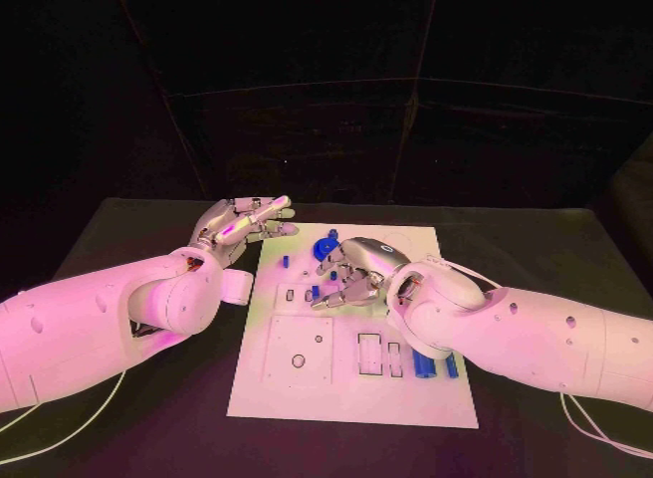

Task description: Assemble the parts on the task board

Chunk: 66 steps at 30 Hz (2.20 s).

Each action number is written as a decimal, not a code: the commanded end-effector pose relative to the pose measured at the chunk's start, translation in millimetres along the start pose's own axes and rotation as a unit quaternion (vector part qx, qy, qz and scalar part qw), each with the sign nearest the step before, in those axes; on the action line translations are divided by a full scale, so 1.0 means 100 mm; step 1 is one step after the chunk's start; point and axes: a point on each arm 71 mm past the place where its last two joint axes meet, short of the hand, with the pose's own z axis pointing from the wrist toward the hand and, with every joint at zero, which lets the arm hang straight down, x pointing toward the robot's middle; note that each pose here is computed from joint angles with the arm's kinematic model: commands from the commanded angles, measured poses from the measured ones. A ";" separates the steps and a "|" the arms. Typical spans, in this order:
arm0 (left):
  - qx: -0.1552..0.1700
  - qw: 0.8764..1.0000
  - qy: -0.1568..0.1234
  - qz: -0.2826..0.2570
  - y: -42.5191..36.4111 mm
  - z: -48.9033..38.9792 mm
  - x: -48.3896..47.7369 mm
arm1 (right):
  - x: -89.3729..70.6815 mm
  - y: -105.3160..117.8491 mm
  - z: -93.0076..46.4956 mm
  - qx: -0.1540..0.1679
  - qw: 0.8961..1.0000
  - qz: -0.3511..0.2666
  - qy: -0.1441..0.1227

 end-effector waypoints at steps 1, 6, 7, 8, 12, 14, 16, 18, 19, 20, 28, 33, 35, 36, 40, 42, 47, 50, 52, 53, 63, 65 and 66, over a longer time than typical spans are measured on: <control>-0.001 0.999 0.028 0.026 -0.008 0.001 0.007 | -0.15 0.06 -0.11 -0.077 0.994 0.052 -0.052; -0.027 0.994 0.064 0.086 0.019 -0.022 -0.005 | -0.38 -0.05 -0.23 -0.083 0.988 0.119 -0.053; -0.039 0.991 0.073 0.108 0.030 -0.027 -0.005 | -0.44 -0.09 -0.25 -0.077 0.986 0.137 -0.051; -0.053 0.986 0.084 0.132 0.038 -0.030 -0.002 | -0.50 -0.14 -0.26 -0.070 0.984 0.155 -0.048; -0.107 0.962 0.126 0.218 0.067 -0.032 0.015 | -0.72 -0.29 -0.32 -0.046 0.979 0.196 -0.043; -0.145 0.943 0.135 0.269 0.084 -0.020 0.016 | -0.85 -0.39 -0.35 -0.031 0.976 0.212 -0.044; -0.178 0.924 0.137 0.309 0.089 0.001 0.010 | -0.95 -0.48 -0.38 -0.018 0.974 0.223 -0.046; -0.210 0.901 0.142 0.353 0.093 0.023 0.005 | -1.03 -0.58 -0.41 -0.006 0.972 0.229 -0.049; -0.219 0.893 0.144 0.366 0.093 0.029 0.004 | -1.05 -0.60 -0.42 -0.003 0.972 0.231 -0.050; -0.236 0.875 0.147 0.396 0.090 0.049 0.005 | -1.09 -0.66 -0.44 0.005 0.971 0.233 -0.051; -0.302 0.790 0.156 0.509 0.058 0.236 0.104 | -1.20 -0.89 -0.53 0.048 0.969 0.235 -0.056; -0.316 0.763 0.155 0.542 0.042 0.350 0.191 | -1.21 -0.92 -0.53 0.056 0.970 0.229 -0.054; -0.319 0.757 0.155 0.548 0.042 0.391 0.231 | -1.21 -0.92 -0.53 0.056 0.971 0.225 -0.052; -0.320 0.755 0.156 0.551 0.044 0.412 0.254 | -1.21 -0.92 -0.52 0.056 0.972 0.223 -0.051; -0.323 0.748 0.160 0.557 0.052 0.490 0.331 | -1.20 -0.91 -0.50 0.056 0.973 0.218 -0.048; -0.327 0.744 0.164 0.560 0.061 0.528 0.367 | -1.19 -0.90 -0.49 0.056 0.974 0.214 -0.046; -0.333 0.733 0.175 0.567 0.087 0.599 0.447 | -1.18 -0.89 -0.47 0.055 0.976 0.207 -0.042; -0.334 0.729 0.182 0.569 0.104 0.614 0.493 | -1.17 -0.89 -0.46 0.055 0.976 0.204 -0.041; -0.335 0.726 0.188 0.571 0.114 0.620 0.529 | -1.17 -0.89 -0.46 0.056 0.977 0.203 -0.041; -0.336 0.724 0.191 0.572 0.120 0.623 0.545 | -1.17 -0.89 -0.46 0.056 0.977 0.202 -0.041; -0.354 0.702 0.210 0.581 0.187 0.646 0.616 | -1.16 -0.88 -0.44 0.056 0.977 0.201 -0.039; -0.356 0.700 0.212 0.582 0.199 0.652 0.622 | -1.16 -0.88 -0.43 0.056 0.977 0.201 -0.038; -0.357 0.698 0.213 0.583 0.207 0.654 0.625 | -1.16 -0.87 -0.43 0.055 0.977 0.201 -0.038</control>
